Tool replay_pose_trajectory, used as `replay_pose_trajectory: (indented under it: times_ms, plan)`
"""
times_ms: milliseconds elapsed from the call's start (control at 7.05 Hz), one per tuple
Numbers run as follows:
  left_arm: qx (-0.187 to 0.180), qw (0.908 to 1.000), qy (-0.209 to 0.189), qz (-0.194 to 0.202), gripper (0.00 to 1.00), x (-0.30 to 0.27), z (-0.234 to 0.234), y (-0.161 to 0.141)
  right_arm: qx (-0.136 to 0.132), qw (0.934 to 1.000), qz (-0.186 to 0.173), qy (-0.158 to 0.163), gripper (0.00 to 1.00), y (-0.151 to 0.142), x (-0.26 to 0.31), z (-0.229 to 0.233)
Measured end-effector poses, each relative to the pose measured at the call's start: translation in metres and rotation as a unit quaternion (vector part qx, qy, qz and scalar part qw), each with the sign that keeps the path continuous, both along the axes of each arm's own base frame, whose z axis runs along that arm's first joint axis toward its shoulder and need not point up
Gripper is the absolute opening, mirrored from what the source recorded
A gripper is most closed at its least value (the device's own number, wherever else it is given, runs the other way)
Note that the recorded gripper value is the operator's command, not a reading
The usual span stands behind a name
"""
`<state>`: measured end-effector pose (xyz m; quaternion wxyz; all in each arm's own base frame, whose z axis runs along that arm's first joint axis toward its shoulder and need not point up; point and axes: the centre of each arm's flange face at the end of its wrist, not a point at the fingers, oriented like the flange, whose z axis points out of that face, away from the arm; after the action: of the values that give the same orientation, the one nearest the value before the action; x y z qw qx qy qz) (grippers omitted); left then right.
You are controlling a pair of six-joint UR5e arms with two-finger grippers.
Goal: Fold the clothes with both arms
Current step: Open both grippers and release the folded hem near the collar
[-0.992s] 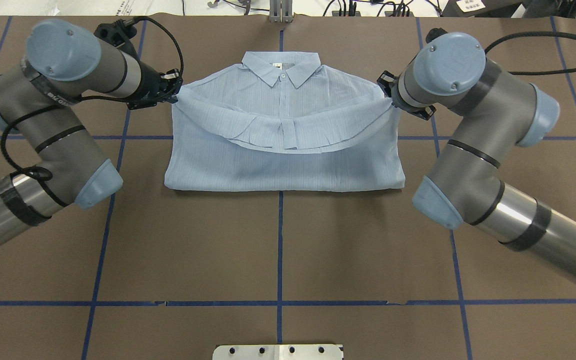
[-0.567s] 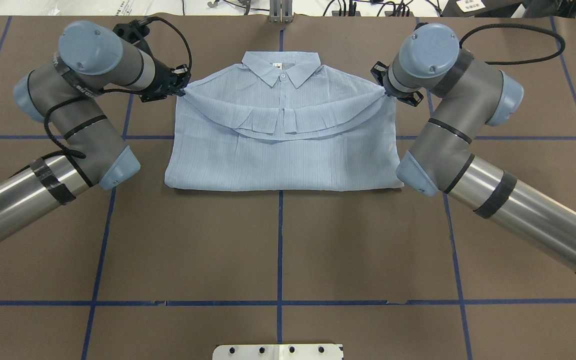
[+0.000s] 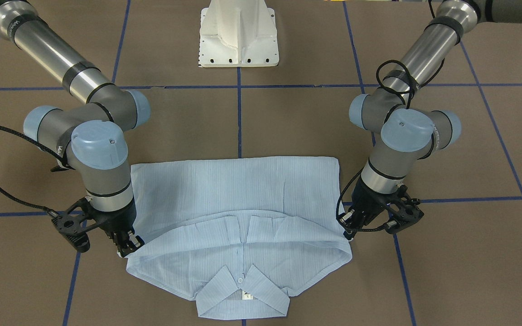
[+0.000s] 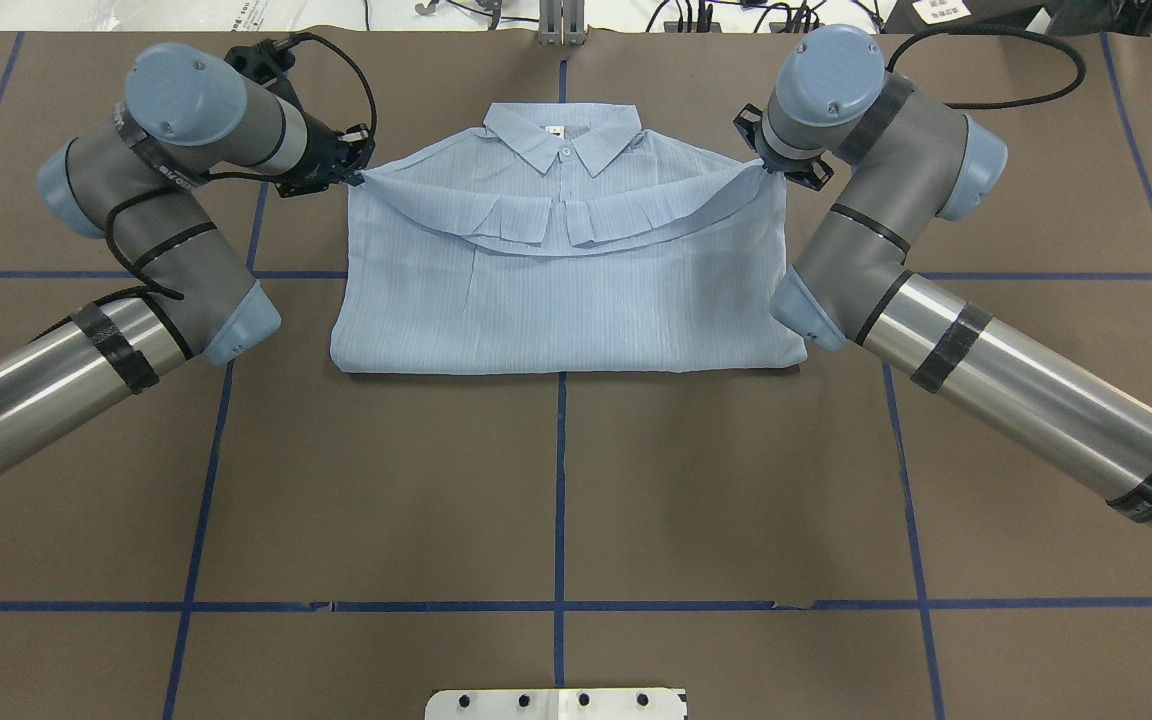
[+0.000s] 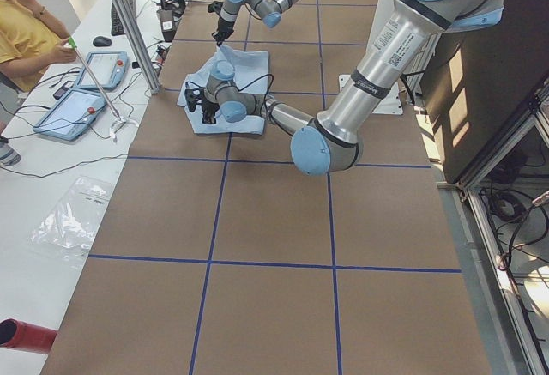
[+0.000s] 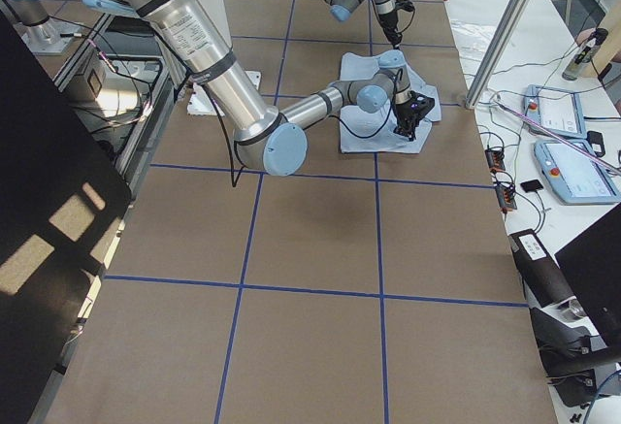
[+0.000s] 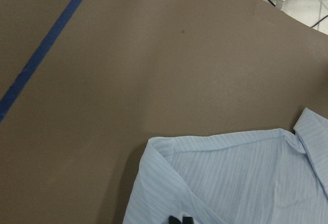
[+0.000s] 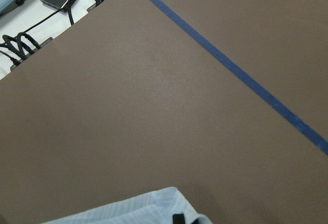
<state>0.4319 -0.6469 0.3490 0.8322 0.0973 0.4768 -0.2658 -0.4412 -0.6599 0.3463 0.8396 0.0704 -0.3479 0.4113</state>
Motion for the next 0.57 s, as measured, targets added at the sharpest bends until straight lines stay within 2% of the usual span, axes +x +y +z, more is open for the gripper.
replay_pose_trajectory:
  times_ms: [567]
  plan:
    - [0.0,1.0,-0.007,0.0,0.0,0.005,0.011,-0.012,-0.007,0.9999,-0.002,0.009,0.0,-0.006,-0.005,0.016]
